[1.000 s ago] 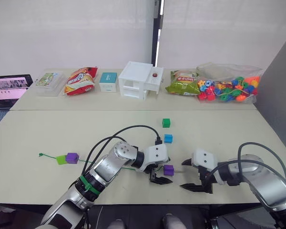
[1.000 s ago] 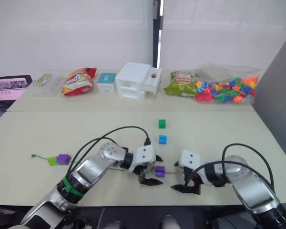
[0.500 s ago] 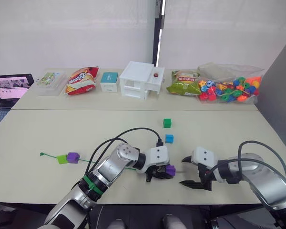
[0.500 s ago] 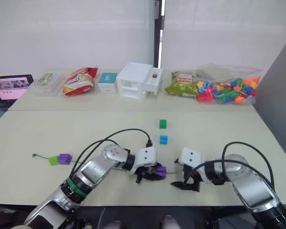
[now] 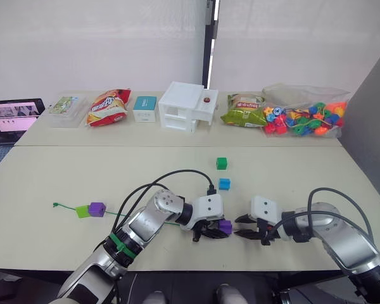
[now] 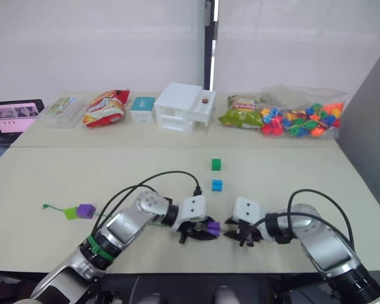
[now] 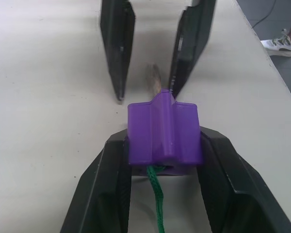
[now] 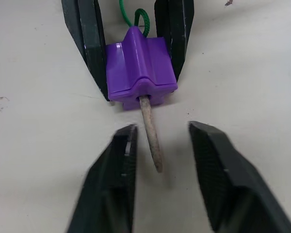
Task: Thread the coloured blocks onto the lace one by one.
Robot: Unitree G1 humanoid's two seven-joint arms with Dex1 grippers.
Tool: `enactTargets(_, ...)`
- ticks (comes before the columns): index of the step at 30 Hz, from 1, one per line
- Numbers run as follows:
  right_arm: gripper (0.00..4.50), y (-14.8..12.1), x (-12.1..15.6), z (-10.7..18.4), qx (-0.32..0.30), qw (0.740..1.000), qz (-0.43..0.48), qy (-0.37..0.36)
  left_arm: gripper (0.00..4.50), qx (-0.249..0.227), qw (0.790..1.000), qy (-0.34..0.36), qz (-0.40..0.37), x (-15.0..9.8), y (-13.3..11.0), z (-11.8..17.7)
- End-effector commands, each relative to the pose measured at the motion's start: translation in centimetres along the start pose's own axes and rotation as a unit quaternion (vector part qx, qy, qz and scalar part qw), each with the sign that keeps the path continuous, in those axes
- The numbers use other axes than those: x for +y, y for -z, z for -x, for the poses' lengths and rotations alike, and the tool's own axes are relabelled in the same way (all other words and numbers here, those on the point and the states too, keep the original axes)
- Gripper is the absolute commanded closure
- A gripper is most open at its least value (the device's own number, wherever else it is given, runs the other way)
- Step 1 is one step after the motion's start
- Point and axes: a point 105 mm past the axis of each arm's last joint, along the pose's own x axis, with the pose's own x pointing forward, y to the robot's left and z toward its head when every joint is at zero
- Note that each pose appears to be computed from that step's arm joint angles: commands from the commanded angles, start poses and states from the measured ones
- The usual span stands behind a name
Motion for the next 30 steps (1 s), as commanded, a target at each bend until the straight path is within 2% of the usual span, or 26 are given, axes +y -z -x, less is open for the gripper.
enactTargets(1,4.21,0.6,-0.6,0.4,0.017,1.0,0.001,0.015,3.13,-0.015,1.0,0.0,-0.025,0.0,-1.2,0.4)
enactTargets(2,4.46,0.5,-0.5,0.4,0.015,1.0,0.002,0.013,3.13,-0.015,1.0,-0.001,-0.025,0.0,-1.2,0.5)
enactTargets(3,4.5,0.4,-0.5,0.5,0.013,1.0,0.005,0.011,3.13,-0.016,1.0,-0.002,-0.024,0.0,-1.2,0.5)
enactTargets(9,4.5,-0.9,-0.3,0.6,0.0,1.0,0.03,-0.004,3.13,-0.013,1.0,-0.013,-0.023,0.2,-1.0,1.2)
enactTargets(13,4.5,-1.6,-0.4,0.7,0.008,0.999,0.048,-0.009,3.13,-0.011,0.999,-0.034,-0.01,0.2,-0.5,3.2)
enactTargets(20,4.5,-2.4,-0.6,0.8,0.017,0.998,0.062,-0.012,3.13,0.021,0.997,-0.067,0.021,-0.9,2.5,9.7)
enactTargets(23,4.5,-2.6,-0.3,0.6,0.024,0.997,0.065,-0.023,3.13,0.071,0.993,-0.083,0.036,-1.3,5.4,14.2)
enactTargets(25,4.5,-2.8,0.0,0.3,0.025,0.997,0.066,-0.03,3.13,0.122,0.987,-0.097,0.036,-1.3,7.5,17.5)
enactTargets(30,4.5,-3.0,0.4,-0.3,0.024,0.997,0.066,-0.037,3.13,0.188,0.975,-0.104,0.051,-1.6,10.1,23.0)
